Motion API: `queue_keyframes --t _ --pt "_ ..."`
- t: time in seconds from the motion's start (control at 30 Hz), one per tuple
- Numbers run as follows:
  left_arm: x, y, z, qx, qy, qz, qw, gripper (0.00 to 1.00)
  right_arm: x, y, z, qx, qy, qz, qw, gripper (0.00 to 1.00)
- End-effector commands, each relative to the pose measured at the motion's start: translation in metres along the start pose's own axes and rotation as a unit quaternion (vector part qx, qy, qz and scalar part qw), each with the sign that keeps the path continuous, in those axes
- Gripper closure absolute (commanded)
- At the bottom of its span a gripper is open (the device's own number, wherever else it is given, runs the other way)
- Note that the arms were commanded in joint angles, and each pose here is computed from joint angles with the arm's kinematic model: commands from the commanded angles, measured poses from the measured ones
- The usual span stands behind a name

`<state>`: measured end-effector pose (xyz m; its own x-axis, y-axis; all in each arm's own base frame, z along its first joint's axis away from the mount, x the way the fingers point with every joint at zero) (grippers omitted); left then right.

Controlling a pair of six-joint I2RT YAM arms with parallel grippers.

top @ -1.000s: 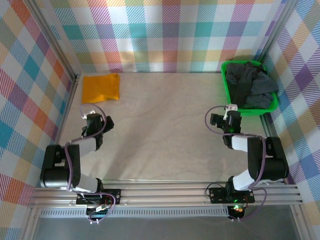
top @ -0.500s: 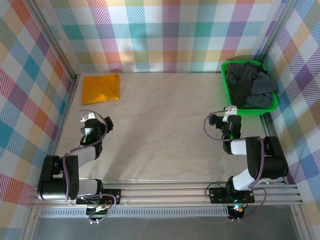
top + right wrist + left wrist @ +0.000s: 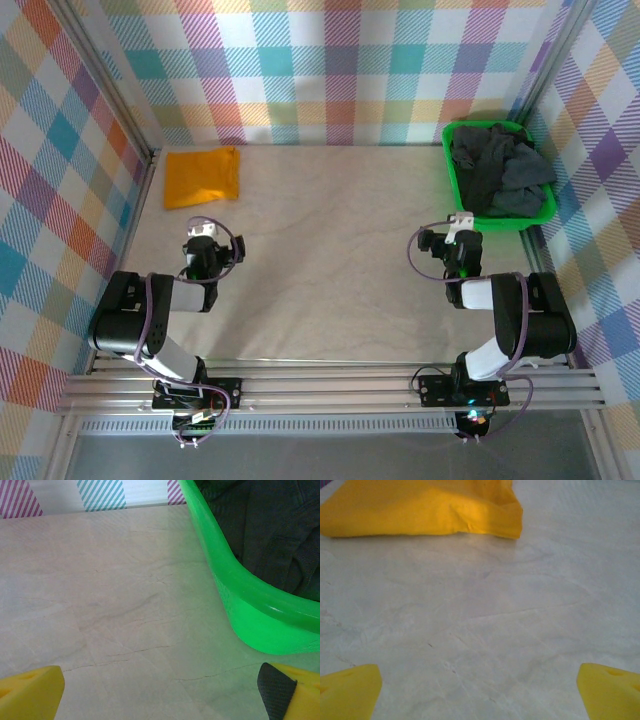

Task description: Fold and stack the t-shirts

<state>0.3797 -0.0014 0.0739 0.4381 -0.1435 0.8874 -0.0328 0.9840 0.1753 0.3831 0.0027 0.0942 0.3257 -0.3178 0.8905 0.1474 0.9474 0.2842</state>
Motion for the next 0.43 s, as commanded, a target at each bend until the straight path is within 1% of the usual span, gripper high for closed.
queue_keyframes --t 0.0,0.4 --pt "0.011 0.0049 -0.0025 0.012 -0.014 -0.007 1.0 0.0 0.0026 0.0011 -0.002 -0.001 -0.004 -0.001 1.0 0.0" --pt "0.0114 0.005 -0.0027 0.014 -0.014 -0.01 1.0 0.0 0.0021 0.0023 -0.0023 0.003 -0.002 0.0 1.0 0.0"
Point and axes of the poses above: each hand's point on the last joint's axis, 136 mm out from that joint toward the fingers, its own z axis back along the fingers, its own y axis along the line the jaws close on, x = y × z, the point moved 1 cm from there along z, back along the fingers, and after that the axes turned 15 degrees about -z, right-handed, at the moved point
